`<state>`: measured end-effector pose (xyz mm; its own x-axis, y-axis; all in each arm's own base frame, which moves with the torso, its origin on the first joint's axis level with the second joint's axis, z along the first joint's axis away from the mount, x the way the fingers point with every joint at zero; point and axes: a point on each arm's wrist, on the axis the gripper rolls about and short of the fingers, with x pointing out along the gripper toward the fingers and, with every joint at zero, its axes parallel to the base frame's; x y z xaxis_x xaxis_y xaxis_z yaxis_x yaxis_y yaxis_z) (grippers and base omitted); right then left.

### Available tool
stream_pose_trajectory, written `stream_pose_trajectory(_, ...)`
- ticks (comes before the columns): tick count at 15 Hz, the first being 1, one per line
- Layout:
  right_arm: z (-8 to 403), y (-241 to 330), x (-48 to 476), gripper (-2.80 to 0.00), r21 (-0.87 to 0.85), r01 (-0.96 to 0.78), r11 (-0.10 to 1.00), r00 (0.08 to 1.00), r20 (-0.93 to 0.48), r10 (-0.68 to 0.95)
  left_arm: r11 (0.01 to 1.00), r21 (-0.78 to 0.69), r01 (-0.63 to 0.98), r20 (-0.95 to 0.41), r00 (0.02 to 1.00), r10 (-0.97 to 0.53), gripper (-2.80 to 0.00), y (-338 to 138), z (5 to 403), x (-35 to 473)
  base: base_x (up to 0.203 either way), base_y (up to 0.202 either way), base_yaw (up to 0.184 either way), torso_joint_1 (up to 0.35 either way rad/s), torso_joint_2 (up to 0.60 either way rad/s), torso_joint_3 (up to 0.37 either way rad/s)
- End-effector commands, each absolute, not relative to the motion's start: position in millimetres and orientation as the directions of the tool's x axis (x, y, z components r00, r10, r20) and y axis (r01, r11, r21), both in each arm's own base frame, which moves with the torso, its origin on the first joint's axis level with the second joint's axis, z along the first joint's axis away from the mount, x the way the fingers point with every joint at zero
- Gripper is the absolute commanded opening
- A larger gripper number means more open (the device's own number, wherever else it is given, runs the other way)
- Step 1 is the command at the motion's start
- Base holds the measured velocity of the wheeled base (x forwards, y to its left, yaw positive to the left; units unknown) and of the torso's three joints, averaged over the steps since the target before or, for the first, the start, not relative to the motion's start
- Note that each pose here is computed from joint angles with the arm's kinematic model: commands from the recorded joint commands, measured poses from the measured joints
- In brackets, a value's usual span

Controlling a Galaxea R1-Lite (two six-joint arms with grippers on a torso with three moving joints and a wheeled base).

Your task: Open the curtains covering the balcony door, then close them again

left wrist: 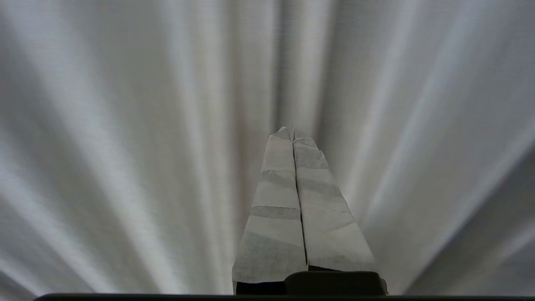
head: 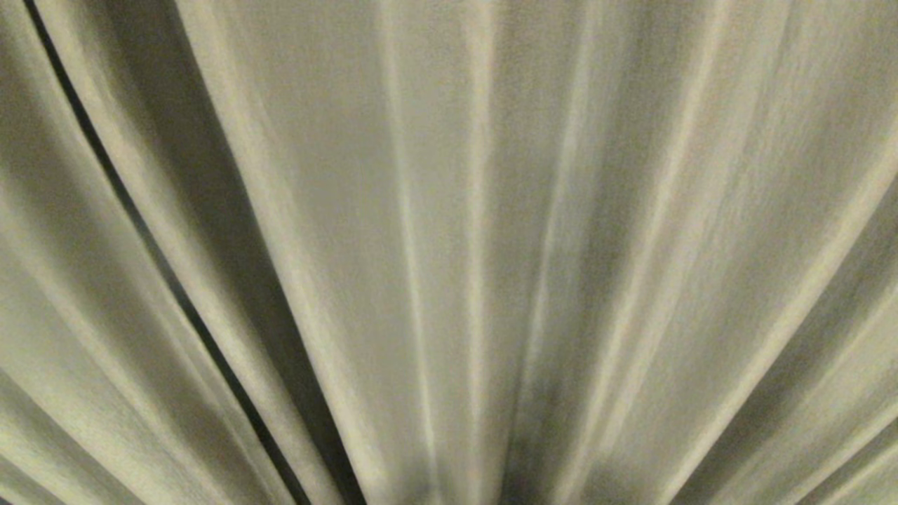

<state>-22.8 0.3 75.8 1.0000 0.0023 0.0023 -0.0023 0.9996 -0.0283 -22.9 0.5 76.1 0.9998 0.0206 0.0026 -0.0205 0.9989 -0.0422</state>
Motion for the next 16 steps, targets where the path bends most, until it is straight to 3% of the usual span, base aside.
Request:
stream_pose_trajectory(1,75.8,0.3,-22.8,-2.8,-0.029,-0.003,1.0,1.0,0.003,0.003,0.999,-0.043,-0.021,0.003,1.0,0.021,-2.8,0.5,76.1,-22.9,0.0,0.194,0.003,0.006,0.0,0.001)
stream_pose_trajectory(16,75.8,0.3,-22.8,-2.8,-0.029,-0.003,1.0,1.0,0.003,0.003,0.999,-0.043,-0.021,0.002,1.0,0.021,-2.8,0.5,75.9,-22.9,0.0,0.191,0.0,0.003,0.0,0.001)
